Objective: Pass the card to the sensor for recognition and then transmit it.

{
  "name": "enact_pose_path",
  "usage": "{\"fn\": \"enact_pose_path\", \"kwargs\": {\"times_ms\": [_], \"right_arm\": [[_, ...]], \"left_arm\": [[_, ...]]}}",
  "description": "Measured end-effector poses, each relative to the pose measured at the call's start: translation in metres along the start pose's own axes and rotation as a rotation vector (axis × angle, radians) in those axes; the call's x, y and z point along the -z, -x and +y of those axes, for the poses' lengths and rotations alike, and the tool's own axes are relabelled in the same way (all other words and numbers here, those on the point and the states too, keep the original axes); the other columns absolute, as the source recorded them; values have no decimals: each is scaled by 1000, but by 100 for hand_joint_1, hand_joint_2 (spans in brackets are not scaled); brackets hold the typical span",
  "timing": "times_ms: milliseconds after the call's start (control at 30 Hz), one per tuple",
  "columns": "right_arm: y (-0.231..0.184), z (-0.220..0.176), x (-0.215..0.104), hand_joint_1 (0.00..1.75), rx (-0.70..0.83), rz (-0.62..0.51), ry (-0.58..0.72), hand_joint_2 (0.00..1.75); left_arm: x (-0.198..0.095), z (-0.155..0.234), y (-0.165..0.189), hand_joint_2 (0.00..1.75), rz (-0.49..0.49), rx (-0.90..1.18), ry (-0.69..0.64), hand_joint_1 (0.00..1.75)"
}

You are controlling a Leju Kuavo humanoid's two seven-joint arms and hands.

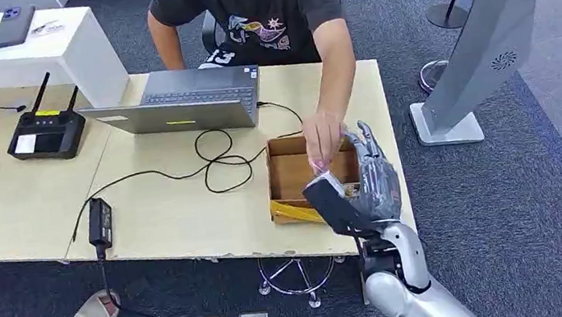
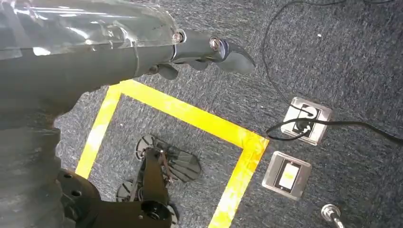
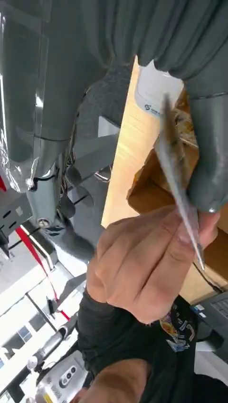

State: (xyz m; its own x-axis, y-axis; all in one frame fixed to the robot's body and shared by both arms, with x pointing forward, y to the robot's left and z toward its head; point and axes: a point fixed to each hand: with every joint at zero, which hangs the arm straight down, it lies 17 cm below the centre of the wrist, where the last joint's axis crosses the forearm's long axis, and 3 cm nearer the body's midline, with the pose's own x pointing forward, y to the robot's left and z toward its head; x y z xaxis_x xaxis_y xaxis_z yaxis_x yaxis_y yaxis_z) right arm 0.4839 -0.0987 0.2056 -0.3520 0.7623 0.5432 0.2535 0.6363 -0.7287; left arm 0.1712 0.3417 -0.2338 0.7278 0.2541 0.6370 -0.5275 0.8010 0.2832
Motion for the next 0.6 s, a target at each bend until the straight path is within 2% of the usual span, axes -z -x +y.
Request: {"fn": "enact_pose_path", "kwargs": {"times_ms": [600], "right_arm": [[0, -3, -2, 175, -31, -9, 20, 175]], "left_arm": [[-1, -1, -2, 175, -15, 12, 3, 0]]}}
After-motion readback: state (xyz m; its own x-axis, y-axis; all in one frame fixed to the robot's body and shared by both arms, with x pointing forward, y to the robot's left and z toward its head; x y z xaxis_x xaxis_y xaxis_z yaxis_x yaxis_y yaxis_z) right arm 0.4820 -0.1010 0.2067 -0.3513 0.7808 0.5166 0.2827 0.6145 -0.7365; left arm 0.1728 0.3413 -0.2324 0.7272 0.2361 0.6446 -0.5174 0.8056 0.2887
